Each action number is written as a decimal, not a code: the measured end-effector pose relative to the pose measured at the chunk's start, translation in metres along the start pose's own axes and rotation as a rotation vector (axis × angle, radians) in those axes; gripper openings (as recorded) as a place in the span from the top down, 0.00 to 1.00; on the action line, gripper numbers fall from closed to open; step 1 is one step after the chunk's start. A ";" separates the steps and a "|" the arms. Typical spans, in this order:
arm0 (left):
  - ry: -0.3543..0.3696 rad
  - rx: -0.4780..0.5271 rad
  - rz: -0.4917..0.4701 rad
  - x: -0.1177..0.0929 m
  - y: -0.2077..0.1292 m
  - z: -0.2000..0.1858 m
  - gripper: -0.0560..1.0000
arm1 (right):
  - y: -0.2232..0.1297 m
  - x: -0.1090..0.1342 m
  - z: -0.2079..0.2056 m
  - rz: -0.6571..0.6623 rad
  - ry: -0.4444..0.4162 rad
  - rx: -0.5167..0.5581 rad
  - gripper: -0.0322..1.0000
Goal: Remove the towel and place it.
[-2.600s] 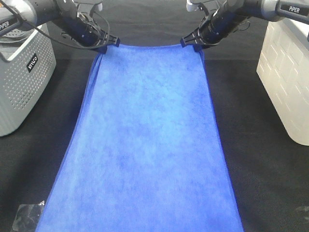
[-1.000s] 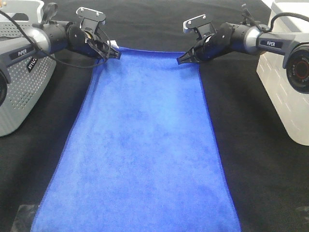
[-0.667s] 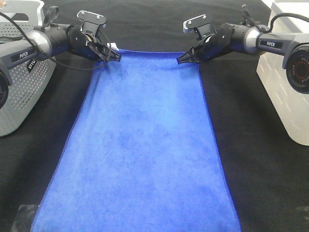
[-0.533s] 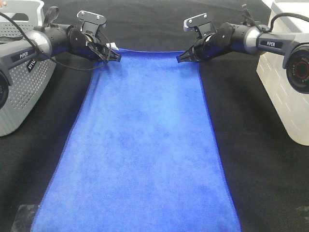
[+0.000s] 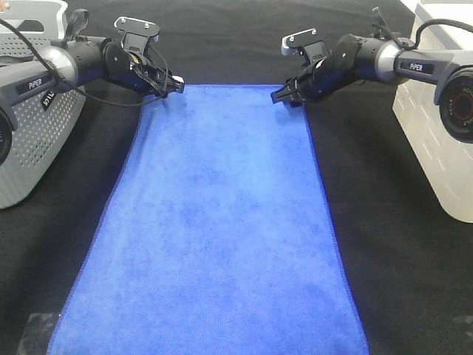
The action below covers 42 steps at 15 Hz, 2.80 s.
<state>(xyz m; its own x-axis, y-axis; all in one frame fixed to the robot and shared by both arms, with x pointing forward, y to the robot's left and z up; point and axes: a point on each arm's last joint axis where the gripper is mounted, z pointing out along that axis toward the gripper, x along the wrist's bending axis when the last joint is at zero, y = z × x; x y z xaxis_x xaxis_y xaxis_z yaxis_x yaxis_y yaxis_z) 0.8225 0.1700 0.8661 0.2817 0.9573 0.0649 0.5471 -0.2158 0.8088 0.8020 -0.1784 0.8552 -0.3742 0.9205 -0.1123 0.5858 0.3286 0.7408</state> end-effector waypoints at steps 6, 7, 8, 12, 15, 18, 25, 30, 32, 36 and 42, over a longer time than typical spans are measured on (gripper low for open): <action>-0.041 0.194 -0.026 -0.002 0.013 -0.028 0.39 | 0.015 0.003 -0.029 0.028 0.068 0.134 0.44; -0.051 0.212 -0.032 -0.001 0.025 -0.041 0.38 | 0.027 0.002 -0.044 0.055 0.078 0.146 0.42; -0.058 0.227 -0.035 -0.001 0.036 -0.054 0.36 | 0.039 0.001 -0.060 0.065 0.086 0.153 0.38; -0.070 0.286 -0.116 0.001 0.086 -0.124 0.20 | 0.089 -0.002 -0.140 0.143 0.110 0.163 0.27; -0.074 0.275 -0.126 0.002 0.121 -0.181 0.20 | 0.115 -0.002 -0.203 0.153 0.124 0.176 0.27; -0.044 0.253 -0.145 0.014 0.143 -0.228 0.20 | 0.136 -0.008 -0.258 0.203 0.079 0.123 0.27; 0.107 0.280 -0.303 0.120 0.128 -0.256 0.20 | 0.121 -0.094 -0.340 0.416 -0.089 0.143 0.27; 0.120 0.275 -0.351 0.141 0.123 -0.262 0.20 | 0.117 -0.107 -0.360 0.421 -0.165 0.143 0.27; 0.111 0.258 -0.355 0.139 0.128 -0.271 0.20 | 0.112 -0.103 -0.369 0.423 -0.163 0.156 0.27; 0.138 0.327 -0.346 0.128 0.116 -0.314 0.20 | 0.082 -0.081 -0.403 0.440 -0.152 0.220 0.27; 0.157 0.397 -0.319 0.085 0.063 -0.432 0.20 | 0.000 -0.023 -0.495 0.448 -0.151 0.233 0.27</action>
<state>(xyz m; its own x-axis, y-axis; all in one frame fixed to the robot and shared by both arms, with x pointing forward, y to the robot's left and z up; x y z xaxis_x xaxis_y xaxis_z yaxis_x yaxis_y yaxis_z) 0.5405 0.3204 1.1746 -0.0516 0.9980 -0.0367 0.8510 0.0632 0.5214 0.4554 -0.3044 1.1858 0.0474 0.9961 0.0746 0.8156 -0.0817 0.5728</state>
